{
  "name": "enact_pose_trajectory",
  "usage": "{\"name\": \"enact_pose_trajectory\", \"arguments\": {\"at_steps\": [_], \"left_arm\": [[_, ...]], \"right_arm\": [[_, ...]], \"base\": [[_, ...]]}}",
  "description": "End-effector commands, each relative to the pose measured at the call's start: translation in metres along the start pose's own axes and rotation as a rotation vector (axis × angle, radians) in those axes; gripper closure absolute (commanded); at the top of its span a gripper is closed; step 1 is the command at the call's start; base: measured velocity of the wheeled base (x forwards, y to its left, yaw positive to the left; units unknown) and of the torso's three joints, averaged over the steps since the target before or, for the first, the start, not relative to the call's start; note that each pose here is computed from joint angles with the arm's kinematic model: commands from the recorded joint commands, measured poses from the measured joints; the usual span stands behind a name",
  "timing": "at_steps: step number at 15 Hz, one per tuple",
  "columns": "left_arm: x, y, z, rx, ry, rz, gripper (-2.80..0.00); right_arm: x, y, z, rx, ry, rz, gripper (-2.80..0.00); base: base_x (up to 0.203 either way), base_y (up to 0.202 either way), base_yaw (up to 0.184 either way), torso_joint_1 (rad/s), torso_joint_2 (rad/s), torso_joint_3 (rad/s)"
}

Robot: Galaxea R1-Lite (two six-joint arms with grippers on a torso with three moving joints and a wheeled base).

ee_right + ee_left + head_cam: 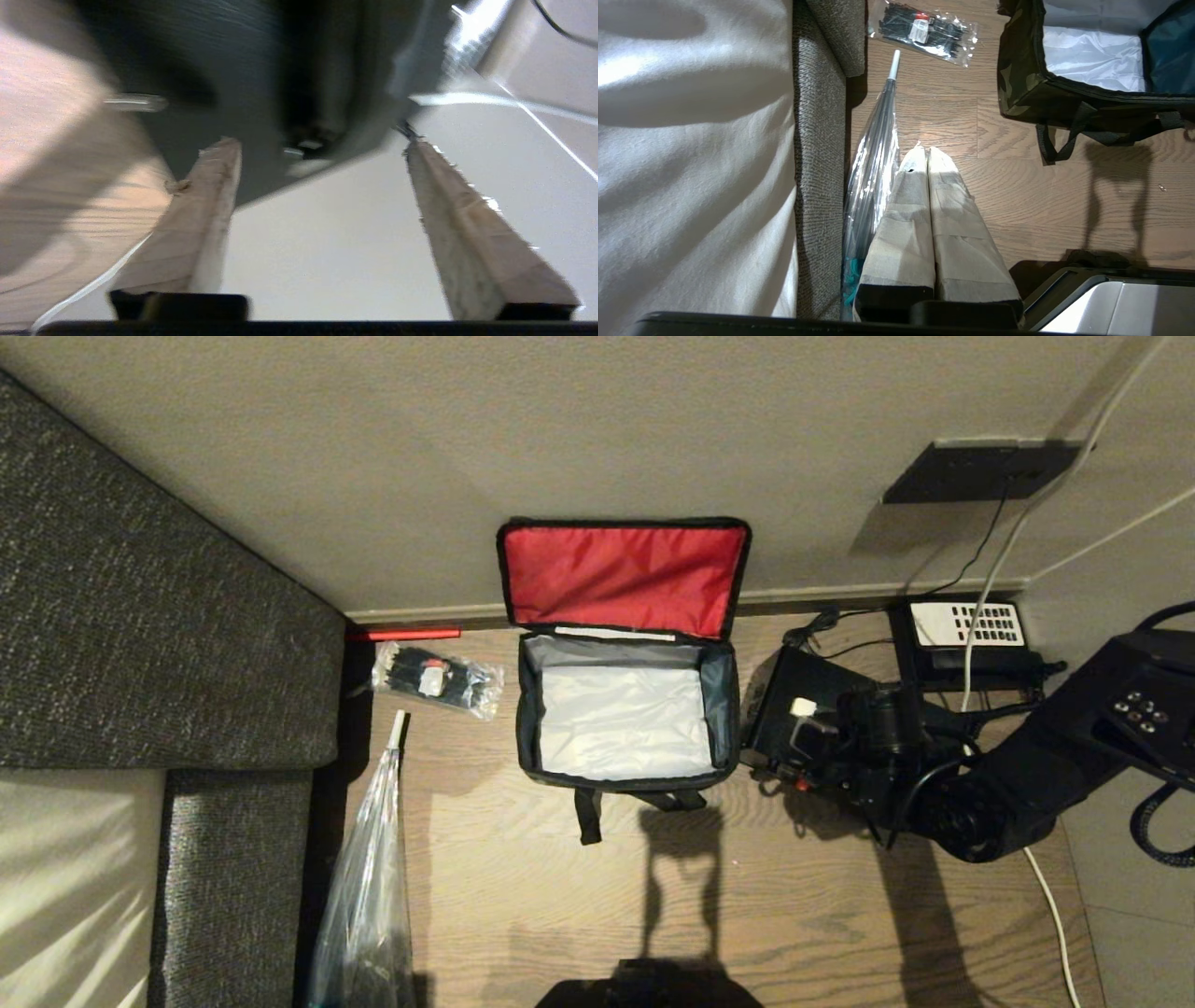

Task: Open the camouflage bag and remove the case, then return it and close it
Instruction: Release the handle, then grip the handle again

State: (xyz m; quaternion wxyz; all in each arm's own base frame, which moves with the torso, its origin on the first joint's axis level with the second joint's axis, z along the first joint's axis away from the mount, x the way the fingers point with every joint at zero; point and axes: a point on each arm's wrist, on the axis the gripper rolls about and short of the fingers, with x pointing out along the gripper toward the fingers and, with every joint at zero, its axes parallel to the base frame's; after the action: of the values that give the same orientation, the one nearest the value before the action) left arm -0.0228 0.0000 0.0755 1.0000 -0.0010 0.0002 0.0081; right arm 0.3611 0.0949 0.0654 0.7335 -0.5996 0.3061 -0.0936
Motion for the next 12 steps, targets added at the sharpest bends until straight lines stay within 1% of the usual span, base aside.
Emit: {"name": "enact_pose_trajectory", "arguments": {"at_steps": [1, 3, 4, 6, 8, 11, 12], "left_arm": [[0.0, 0.0, 0.0, -0.001, 0.001, 0.001, 0.0], [0.0, 0.0, 0.0, -0.001, 0.001, 0.001, 0.0], [0.0, 0.0, 0.0, -0.001, 0.001, 0.001, 0.0], [0.0, 0.0, 0.0, -0.001, 0.001, 0.001, 0.0], [0.0, 0.0, 0.0, -0.001, 0.001, 0.001, 0.0], [0.0, 0.0, 0.0, -0.001, 0.001, 0.001, 0.0], [0.0, 0.0, 0.0, -0.001, 0.001, 0.001, 0.0]], "right_arm": [[-0.012, 0.001, 0.002, 0.039, -0.053, 0.054, -2.8], [-0.026, -0.011, 0.001, 0.08, -0.088, 0.07, -2.8], [-0.034, -0.02, -0.001, 0.093, -0.109, 0.07, 0.0], [-0.056, -0.044, -0.01, 0.118, -0.141, 0.063, 0.0], [-0.085, -0.066, -0.029, 0.154, -0.168, 0.063, 0.0], [-0.131, -0.09, -0.073, 0.233, -0.213, 0.049, 0.0], [-0.145, -0.092, -0.089, 0.268, -0.235, 0.05, 0.0]], "base": [[0.0, 0.0, 0.0, 0.0, 0.0, 0.0], [0.0, 0.0, 0.0, 0.0, 0.0, 0.0], [0.0, 0.0, 0.0, 0.0, 0.0, 0.0], [0.0, 0.0, 0.0, 0.0, 0.0, 0.0], [0.0, 0.0, 0.0, 0.0, 0.0, 0.0], [0.0, 0.0, 0.0, 0.0, 0.0, 0.0], [0.0, 0.0, 0.0, 0.0, 0.0, 0.0]]}}
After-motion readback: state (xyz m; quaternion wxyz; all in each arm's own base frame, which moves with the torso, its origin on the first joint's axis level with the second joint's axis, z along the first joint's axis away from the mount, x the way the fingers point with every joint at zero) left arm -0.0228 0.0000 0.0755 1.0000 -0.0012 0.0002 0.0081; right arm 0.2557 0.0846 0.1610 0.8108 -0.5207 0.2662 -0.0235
